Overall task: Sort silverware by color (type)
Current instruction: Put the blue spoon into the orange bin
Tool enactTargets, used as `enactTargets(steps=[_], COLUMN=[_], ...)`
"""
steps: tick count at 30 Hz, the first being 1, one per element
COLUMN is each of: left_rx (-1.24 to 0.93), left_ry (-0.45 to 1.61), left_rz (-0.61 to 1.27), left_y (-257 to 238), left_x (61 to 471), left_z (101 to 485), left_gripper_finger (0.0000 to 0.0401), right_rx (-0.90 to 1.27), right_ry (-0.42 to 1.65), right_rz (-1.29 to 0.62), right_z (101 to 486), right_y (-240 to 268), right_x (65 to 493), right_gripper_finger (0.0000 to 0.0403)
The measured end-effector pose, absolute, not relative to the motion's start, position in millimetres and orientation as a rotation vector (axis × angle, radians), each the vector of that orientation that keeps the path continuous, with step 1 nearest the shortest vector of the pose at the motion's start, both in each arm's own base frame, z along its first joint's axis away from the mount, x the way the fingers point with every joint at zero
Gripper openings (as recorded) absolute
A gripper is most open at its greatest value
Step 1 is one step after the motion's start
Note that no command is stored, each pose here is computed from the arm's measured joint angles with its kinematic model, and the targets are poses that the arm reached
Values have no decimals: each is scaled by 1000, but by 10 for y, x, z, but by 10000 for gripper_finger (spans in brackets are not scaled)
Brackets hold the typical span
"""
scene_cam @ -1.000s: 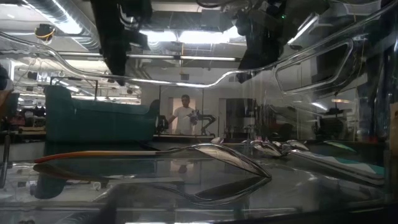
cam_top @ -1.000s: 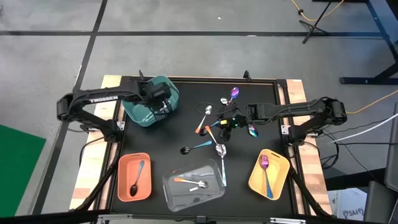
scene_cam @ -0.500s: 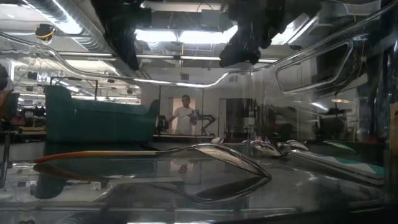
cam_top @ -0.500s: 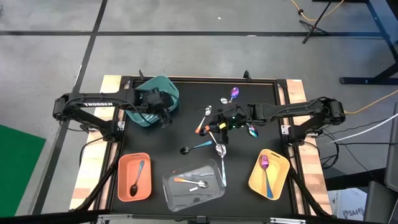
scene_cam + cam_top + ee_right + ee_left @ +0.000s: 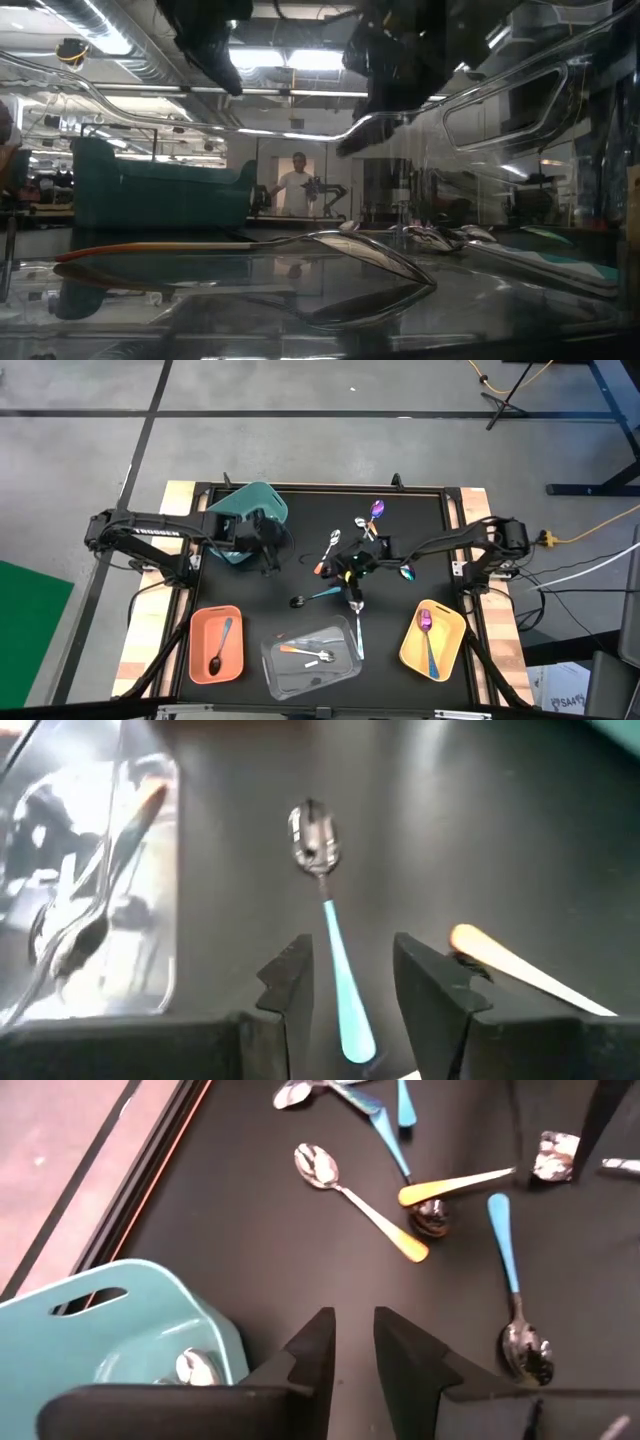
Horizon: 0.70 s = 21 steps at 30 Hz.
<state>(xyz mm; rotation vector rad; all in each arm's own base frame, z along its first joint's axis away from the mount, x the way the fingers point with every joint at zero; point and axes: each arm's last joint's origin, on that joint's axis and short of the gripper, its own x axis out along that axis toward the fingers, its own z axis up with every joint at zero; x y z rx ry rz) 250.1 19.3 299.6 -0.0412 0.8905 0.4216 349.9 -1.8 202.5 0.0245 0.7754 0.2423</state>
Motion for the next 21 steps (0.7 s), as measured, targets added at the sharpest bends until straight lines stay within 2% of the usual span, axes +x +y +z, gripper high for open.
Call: enactTargets(steps=[21], left_rx=[-70], left_ry=[873], left_rz=[412], left_y=[105], left_x=[2511], left_z=[3000], left_gripper_finger=[66], right_rx=[-35], right_ry=[775], right_rz=[366], right_z=[1357], right_y=[-2], right_x=[3793], right_gripper_finger=[127])
